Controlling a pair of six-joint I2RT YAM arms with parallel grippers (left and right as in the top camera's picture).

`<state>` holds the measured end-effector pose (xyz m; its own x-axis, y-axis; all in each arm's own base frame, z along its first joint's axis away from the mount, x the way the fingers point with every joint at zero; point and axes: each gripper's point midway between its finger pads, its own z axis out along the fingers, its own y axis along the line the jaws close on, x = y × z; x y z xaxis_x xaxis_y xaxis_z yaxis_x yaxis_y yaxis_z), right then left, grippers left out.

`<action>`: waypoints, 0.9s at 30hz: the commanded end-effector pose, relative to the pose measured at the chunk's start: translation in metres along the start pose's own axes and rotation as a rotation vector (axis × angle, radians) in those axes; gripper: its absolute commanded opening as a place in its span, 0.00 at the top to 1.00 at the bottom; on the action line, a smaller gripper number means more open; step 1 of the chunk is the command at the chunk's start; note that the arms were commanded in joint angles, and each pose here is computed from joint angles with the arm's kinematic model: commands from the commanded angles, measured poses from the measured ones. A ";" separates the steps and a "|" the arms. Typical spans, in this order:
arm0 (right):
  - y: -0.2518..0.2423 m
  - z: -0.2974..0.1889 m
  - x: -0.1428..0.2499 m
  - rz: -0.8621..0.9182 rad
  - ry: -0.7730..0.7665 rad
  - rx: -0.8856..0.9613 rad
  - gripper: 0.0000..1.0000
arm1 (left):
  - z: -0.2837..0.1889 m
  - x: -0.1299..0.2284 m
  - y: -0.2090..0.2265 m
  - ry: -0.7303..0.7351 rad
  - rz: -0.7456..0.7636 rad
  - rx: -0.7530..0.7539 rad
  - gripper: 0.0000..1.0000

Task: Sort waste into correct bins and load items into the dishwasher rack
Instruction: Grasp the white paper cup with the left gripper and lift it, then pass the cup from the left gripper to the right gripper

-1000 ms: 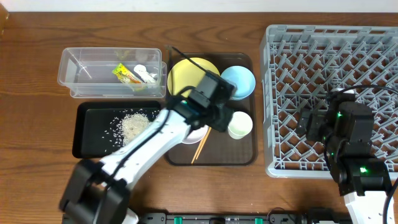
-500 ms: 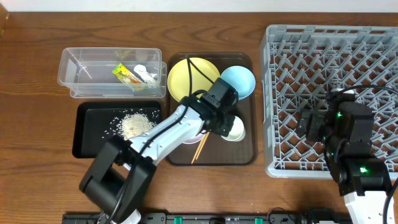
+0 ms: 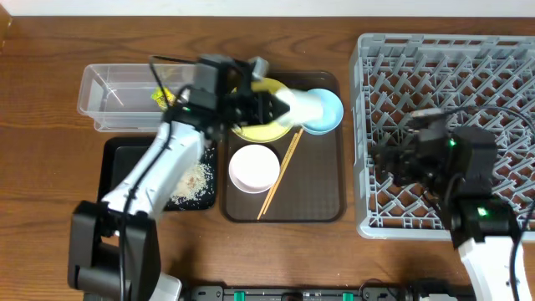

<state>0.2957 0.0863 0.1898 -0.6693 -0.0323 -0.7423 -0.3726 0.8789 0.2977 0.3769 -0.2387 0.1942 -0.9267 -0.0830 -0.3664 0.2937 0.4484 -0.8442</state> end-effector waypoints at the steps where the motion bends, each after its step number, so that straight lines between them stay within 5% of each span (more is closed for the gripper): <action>1: 0.068 -0.001 -0.003 -0.132 -0.013 -0.441 0.05 | -0.008 0.022 -0.035 0.183 -0.165 0.269 0.94; 9: 0.094 0.015 -0.019 -0.175 -0.078 -0.752 0.06 | -0.003 0.043 -0.057 0.293 -0.185 0.358 0.94; 27: 0.126 0.012 -0.055 -0.240 -0.189 -0.880 0.14 | 0.009 0.057 -0.068 0.344 -0.201 0.360 0.94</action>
<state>0.3021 0.1941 0.2545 -0.4049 -0.0141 -0.9143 -0.8900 0.2353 0.3905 0.3095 -0.2803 0.2238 -0.9798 0.1695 -0.1063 0.1292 0.1305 -0.9830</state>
